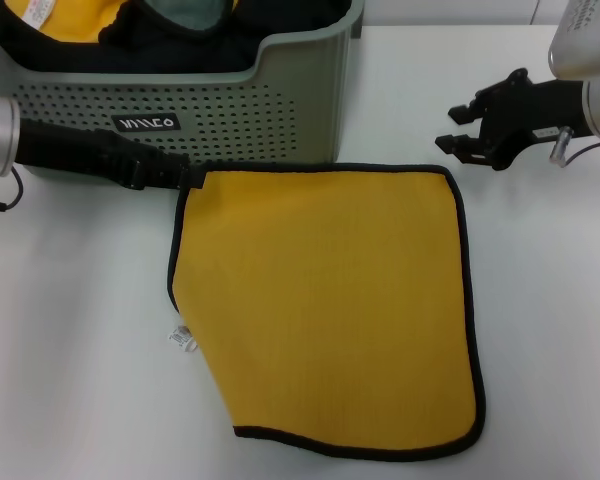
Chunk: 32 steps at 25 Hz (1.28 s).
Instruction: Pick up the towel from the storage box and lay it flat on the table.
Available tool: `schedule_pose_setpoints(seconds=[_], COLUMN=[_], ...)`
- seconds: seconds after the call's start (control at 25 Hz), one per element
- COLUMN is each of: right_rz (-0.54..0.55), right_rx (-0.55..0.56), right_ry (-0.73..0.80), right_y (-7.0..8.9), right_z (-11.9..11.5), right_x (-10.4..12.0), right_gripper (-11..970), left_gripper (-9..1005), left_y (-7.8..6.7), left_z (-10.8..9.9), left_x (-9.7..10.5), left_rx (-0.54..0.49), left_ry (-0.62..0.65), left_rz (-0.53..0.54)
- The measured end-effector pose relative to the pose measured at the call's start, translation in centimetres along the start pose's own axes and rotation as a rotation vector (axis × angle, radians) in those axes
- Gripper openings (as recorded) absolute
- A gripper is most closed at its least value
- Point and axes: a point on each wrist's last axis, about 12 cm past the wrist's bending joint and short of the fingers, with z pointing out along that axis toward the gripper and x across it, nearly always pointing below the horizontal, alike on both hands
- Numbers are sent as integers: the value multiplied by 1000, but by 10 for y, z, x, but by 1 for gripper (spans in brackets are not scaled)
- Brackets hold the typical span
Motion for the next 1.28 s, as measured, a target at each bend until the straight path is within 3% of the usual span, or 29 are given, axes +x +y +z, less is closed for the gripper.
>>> schedule_pose_setpoints(seconds=[0.04,0.16,0.24,0.36,0.56,0.72,0.88,1.28], right_rz=[0,10,25,41,20,29,43,64], right_rx=[10,25,34,-5,-251,-392,-416,-454], right_ry=[-1,-20,-54,-141,-398,-668,-801,-839], right_y=[-1,-2,-2,8,49,74,82,87], right_z=[0,-3,-8,-25,-75,-111,-127,-106], right_x=[0,-1,-1,0,23,44,59,65], right_gripper=[112,359,441,564,793,830,867,886], left_gripper=[186,328,423,627,638,637,637,636], left_y=[0,0,-3,-16,-49,-60,-62,-64], left_z=[-1,-4,-8,-15,-14,-3,-2,-10], left_x=[0,2,5,10,35,52,55,52], left_rx=[0,12,41,157,367,416,436,497], left_ry=[-5,-26,-46,-123,-361,-435,-457,-523], left_rz=[-2,-5,11,122,437,518,541,565])
